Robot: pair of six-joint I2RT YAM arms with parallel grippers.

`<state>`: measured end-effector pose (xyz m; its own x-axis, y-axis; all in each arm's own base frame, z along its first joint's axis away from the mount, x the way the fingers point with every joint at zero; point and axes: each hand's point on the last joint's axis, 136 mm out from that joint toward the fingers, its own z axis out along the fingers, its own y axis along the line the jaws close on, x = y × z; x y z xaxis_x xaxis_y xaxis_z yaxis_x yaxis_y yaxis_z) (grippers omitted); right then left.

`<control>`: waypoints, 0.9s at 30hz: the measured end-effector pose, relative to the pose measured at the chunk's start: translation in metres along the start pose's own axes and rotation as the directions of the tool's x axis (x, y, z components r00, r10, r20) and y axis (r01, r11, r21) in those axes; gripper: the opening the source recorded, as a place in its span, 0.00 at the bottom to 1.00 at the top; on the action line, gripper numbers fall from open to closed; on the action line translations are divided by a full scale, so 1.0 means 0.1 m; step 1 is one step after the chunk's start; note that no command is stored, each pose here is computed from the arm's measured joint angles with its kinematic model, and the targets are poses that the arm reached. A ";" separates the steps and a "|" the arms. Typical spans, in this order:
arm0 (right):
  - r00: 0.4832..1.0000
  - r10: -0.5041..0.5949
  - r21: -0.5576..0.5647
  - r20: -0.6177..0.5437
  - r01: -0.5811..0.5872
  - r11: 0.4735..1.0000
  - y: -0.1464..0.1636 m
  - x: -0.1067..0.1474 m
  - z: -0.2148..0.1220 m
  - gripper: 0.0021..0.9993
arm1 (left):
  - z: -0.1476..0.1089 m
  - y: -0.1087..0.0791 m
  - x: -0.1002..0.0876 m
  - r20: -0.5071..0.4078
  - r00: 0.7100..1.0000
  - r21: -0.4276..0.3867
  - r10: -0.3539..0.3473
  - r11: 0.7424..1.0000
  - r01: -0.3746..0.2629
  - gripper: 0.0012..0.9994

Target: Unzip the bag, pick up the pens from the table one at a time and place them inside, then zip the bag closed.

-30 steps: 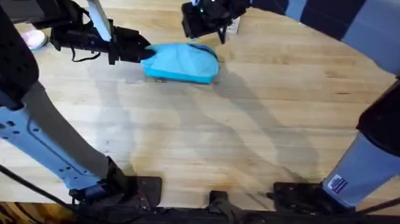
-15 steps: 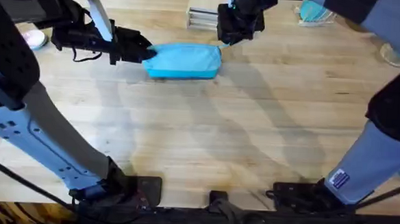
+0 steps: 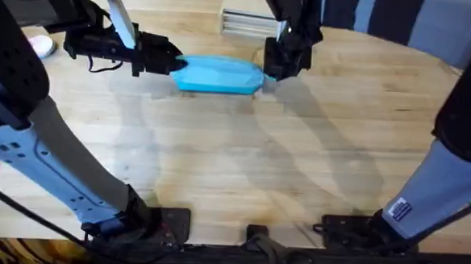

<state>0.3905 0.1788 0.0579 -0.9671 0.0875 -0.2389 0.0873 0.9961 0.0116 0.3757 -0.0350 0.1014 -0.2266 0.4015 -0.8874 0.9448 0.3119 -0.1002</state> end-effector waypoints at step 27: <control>0.995 0.056 -0.031 0.088 -0.054 0.998 -0.05 -0.34 -0.72 0.58 | -0.04 0.03 0.03 -0.007 1.000 -0.014 -0.002 1.000 0.002 0.04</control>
<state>0.4054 0.1718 0.1362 -0.9358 0.1424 -0.3225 0.1319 0.9898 0.0541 0.3764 -0.0292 0.0999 -0.2301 0.4073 -0.8838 0.9411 0.3242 -0.0956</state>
